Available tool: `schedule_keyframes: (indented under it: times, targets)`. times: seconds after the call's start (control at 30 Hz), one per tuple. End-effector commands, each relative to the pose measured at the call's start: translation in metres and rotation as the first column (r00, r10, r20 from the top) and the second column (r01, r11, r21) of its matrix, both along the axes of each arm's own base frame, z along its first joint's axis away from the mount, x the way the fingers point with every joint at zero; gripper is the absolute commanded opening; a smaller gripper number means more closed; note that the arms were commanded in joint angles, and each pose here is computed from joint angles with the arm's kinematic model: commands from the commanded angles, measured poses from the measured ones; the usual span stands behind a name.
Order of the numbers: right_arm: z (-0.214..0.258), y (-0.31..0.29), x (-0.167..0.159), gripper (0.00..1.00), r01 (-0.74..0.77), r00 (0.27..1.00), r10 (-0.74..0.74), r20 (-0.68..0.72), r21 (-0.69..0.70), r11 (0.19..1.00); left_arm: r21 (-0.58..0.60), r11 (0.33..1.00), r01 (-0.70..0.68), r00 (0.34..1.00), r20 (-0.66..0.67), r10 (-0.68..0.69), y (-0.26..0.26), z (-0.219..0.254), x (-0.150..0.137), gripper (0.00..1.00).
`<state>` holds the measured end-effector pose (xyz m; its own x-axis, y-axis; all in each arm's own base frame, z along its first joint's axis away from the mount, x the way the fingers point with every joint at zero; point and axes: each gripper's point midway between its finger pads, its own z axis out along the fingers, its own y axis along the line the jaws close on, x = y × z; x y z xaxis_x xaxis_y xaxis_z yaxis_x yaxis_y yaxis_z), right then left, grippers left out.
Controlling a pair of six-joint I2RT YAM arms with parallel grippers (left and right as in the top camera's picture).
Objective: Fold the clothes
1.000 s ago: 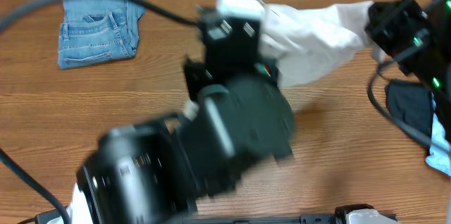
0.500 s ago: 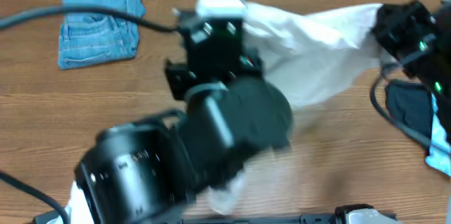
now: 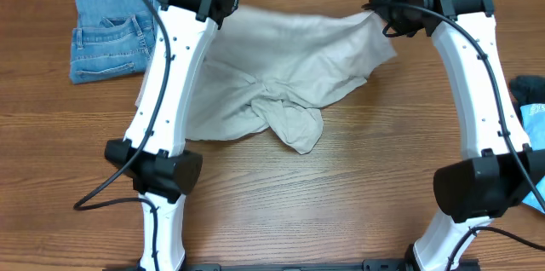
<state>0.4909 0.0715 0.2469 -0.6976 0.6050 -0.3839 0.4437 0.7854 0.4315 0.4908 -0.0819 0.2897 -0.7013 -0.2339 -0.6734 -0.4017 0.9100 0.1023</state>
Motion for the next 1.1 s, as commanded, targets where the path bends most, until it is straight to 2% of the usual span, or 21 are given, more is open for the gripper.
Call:
schedule_keyframes:
  times: [0.0,0.1,0.13,0.17,0.2,0.27,0.33,0.37,0.43,0.53,0.6,0.67,0.73,0.8,0.87,1.0,1.07]
  targets:
    - [0.004,-0.006,-0.004,1.00,-0.059,0.998,0.059,0.005,-0.061,0.996,0.030,0.999,0.018,0.998,-0.060,-0.016,0.001,-0.012,-0.003,0.91]
    - [0.020,-0.008,-0.025,1.00,-0.058,0.998,0.058,-0.009,-0.060,0.996,-0.003,0.999,0.036,0.996,-0.077,-0.036,0.002,0.002,-0.023,0.98]
    - [0.025,-0.010,-0.040,1.00,-0.060,0.998,0.058,-0.031,-0.061,0.996,-0.044,0.997,0.056,0.993,-0.099,-0.060,-0.001,0.009,-0.038,1.00]
    - [0.025,-0.011,-0.056,1.00,-0.067,0.995,0.062,-0.076,-0.061,0.996,-0.070,0.996,0.056,0.990,-0.125,-0.065,0.000,0.014,-0.054,1.00]
    - [0.019,-0.013,-0.085,1.00,-0.076,0.982,0.065,-0.178,-0.058,0.995,-0.072,0.995,0.072,0.984,-0.159,-0.082,0.004,0.020,-0.071,1.00]
    - [0.009,-0.013,-0.110,1.00,-0.088,0.956,0.070,-0.285,-0.049,0.995,-0.139,0.983,0.123,0.976,-0.163,-0.145,-0.008,0.023,-0.079,1.00]
    - [0.004,-0.016,-0.135,0.98,-0.093,0.923,0.066,-0.379,-0.052,0.994,-0.147,0.981,0.127,0.974,-0.171,-0.152,-0.009,0.021,-0.079,1.00]
    - [0.009,-0.014,-0.145,0.97,-0.111,0.920,0.083,-0.382,-0.051,0.993,-0.151,0.982,0.111,0.977,-0.167,-0.136,-0.004,0.023,-0.079,1.00]
    - [0.018,-0.007,-0.151,0.97,-0.125,0.928,0.100,-0.359,-0.049,0.991,-0.157,0.984,0.084,0.986,-0.130,-0.105,0.001,0.035,-0.084,1.00]
    - [0.043,0.018,-0.171,0.98,-0.205,0.943,0.178,-0.282,-0.069,0.976,-0.171,0.982,0.080,0.997,0.009,-0.079,0.015,0.086,-0.113,1.00]
    - [0.055,0.040,-0.185,1.00,-0.257,0.944,0.225,-0.241,-0.113,0.960,-0.244,0.954,0.175,0.981,0.120,-0.150,0.010,0.128,-0.153,1.00]
    - [0.058,0.056,-0.195,1.00,-0.316,0.935,0.276,-0.224,-0.166,0.934,-0.251,0.938,0.241,0.951,0.254,-0.176,0.015,0.170,-0.198,1.00]
    - [0.052,0.067,-0.202,1.00,-0.342,0.923,0.297,-0.245,-0.164,0.925,-0.252,0.928,0.274,0.924,0.338,-0.181,0.024,0.193,-0.229,1.00]
    - [0.035,0.067,-0.209,1.00,-0.329,0.916,0.268,-0.298,-0.177,0.928,-0.254,0.927,0.275,0.924,0.338,-0.181,0.033,0.191,-0.249,1.00]
    - [0.037,0.048,-0.212,1.00,-0.239,0.946,0.170,-0.277,-0.241,0.941,-0.256,0.950,0.182,0.953,0.285,-0.106,0.051,0.168,-0.266,1.00]
    - [0.082,0.029,-0.240,1.00,-0.193,0.978,0.172,-0.114,-0.211,0.958,-0.296,0.951,0.087,0.971,0.239,-0.015,0.071,0.129,-0.301,1.00]
    - [0.105,0.005,-0.254,1.00,-0.065,0.998,0.066,-0.002,-0.204,0.977,-0.321,0.941,0.111,0.963,0.267,-0.023,0.069,0.113,-0.303,1.00]
